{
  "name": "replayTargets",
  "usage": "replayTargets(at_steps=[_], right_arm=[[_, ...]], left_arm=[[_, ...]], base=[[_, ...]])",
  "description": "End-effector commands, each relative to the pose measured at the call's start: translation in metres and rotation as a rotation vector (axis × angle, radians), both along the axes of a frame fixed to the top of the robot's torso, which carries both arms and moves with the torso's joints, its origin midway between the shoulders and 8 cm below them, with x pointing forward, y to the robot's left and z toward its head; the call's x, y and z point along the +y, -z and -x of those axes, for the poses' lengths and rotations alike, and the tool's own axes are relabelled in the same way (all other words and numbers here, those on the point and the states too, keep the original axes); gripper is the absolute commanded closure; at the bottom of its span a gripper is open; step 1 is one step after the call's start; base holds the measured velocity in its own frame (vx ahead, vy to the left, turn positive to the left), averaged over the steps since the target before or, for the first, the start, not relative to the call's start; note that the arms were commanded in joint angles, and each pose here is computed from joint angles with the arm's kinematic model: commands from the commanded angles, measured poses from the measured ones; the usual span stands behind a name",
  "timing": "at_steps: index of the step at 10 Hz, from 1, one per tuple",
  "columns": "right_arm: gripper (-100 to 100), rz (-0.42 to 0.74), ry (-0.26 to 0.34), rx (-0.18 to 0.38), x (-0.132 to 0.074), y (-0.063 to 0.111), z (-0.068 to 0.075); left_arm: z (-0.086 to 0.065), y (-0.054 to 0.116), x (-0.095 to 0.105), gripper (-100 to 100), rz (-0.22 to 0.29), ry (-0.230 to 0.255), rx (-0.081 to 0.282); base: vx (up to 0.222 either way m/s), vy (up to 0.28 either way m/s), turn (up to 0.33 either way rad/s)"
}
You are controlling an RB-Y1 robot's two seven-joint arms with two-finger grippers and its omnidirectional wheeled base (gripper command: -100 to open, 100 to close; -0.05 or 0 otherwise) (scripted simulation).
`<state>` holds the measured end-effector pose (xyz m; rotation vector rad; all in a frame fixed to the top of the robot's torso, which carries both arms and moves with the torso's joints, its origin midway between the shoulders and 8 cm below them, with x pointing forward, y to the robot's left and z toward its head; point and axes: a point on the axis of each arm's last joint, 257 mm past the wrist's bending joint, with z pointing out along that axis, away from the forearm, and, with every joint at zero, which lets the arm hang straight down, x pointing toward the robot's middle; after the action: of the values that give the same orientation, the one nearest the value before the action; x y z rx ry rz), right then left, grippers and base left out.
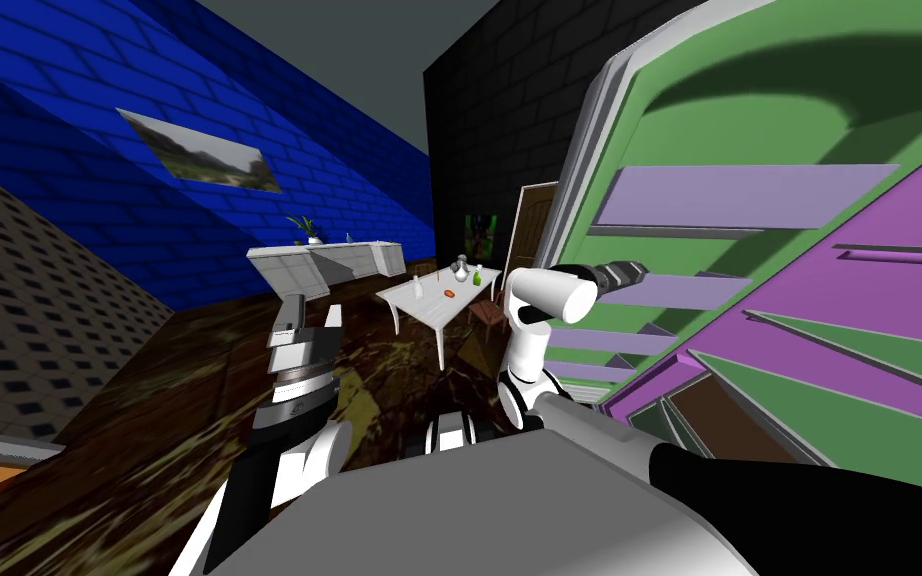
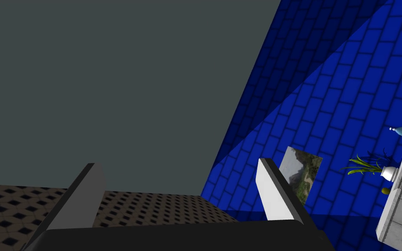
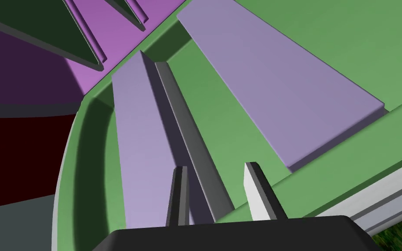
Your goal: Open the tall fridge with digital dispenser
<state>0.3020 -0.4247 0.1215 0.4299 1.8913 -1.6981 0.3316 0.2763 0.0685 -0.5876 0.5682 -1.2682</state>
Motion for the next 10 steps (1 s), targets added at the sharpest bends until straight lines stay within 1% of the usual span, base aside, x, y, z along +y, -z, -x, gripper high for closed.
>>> replayTargets(at_steps=[1, 7, 8, 9, 10], right_arm=[[-100, 0.001, -0.005, 0.004, 0.003, -0.015, -0.002], [-100, 0.0, -0.016, 0.004, 0.01, -0.048, -0.004], [-100, 0.0, -0.015, 0.003, 0.01, -0.045, -0.005], [0, 0.001, -0.015, 0.004, 0.01, -0.045, -0.005], [0, 0.0, -0.015, 0.004, 0.01, -0.045, -0.005]], left_arm=[[0.0, 0.0, 0.0, 0, 0.0, 0.0, 0.0], [0.0, 0.0, 0.0, 0, 0.0, 0.0, 0.0], [0.0, 0.0, 0.0, 0, 0.0, 0.0, 0.0], [0.0, 0.0, 0.0, 0, 0.0, 0.0, 0.0], [0.0, 0.0, 0.0, 0, 0.0, 0.0, 0.0]], base=[[0.003, -0.007, -0.02], [0.002, -0.006, -0.018], [0.0, 0.0, 0.0], [0.0, 0.0, 0.0], [0.0, 0.0, 0.0]])
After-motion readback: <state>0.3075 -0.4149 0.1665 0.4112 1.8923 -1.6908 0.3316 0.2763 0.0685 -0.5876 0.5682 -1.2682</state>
